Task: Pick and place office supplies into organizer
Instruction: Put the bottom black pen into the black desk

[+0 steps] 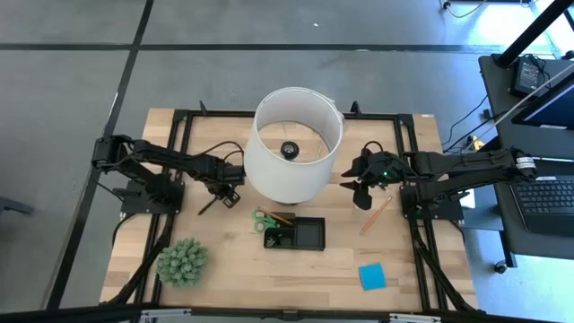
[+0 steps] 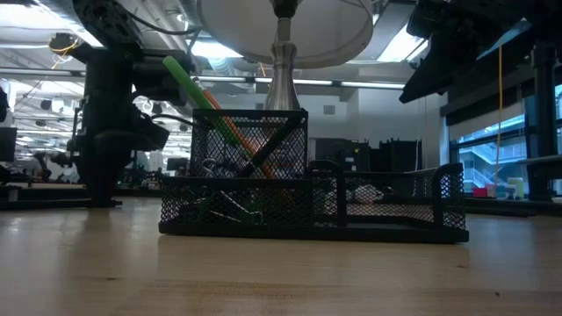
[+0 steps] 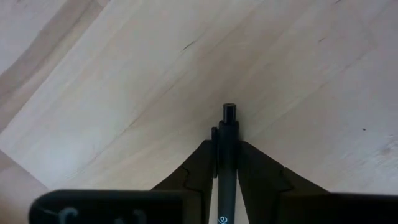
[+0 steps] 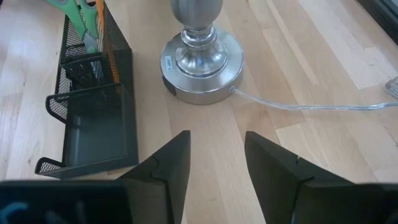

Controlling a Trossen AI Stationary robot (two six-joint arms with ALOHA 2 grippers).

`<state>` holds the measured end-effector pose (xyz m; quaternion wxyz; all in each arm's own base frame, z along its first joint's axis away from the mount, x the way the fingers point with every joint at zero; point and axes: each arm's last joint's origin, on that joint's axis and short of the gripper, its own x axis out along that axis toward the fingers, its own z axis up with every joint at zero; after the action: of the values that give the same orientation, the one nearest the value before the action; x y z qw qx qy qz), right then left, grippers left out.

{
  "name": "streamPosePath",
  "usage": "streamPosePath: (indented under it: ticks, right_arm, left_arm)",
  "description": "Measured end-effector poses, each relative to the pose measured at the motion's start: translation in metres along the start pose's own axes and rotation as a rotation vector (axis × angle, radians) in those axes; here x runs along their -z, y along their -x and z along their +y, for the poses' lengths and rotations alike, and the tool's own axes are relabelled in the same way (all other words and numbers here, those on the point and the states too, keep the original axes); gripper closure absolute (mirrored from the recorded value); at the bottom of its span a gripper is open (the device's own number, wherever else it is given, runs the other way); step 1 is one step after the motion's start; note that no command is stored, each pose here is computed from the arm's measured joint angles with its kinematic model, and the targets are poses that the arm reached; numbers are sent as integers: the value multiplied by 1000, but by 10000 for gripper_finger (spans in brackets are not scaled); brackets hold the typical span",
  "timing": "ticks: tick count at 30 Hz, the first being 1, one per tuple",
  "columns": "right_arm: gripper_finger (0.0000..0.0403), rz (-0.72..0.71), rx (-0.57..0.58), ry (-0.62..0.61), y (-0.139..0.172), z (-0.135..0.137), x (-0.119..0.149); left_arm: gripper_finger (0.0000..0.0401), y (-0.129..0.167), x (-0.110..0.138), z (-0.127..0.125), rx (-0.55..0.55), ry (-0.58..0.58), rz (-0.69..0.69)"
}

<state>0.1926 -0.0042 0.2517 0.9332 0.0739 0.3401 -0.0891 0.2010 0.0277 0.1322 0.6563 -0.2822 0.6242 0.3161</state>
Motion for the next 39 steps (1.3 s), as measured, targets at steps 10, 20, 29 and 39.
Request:
streamPosePath:
  ticks: [10,20,29,39]
  right_arm:
    - [249,0,0,23,0,0,0]
    - [249,2,0,21,0,0,0]
    - [249,2,0,21,0,0,0]
    - [249,3,-1,19,0,0,0]
  left_arm:
    - [363,2,1,0,2,-4,-13]
    - [370,35,17,-4,218,-62,-68]
    - [376,68,33,-3,409,-83,-153]
    - [377,121,43,-14,896,-181,-384]
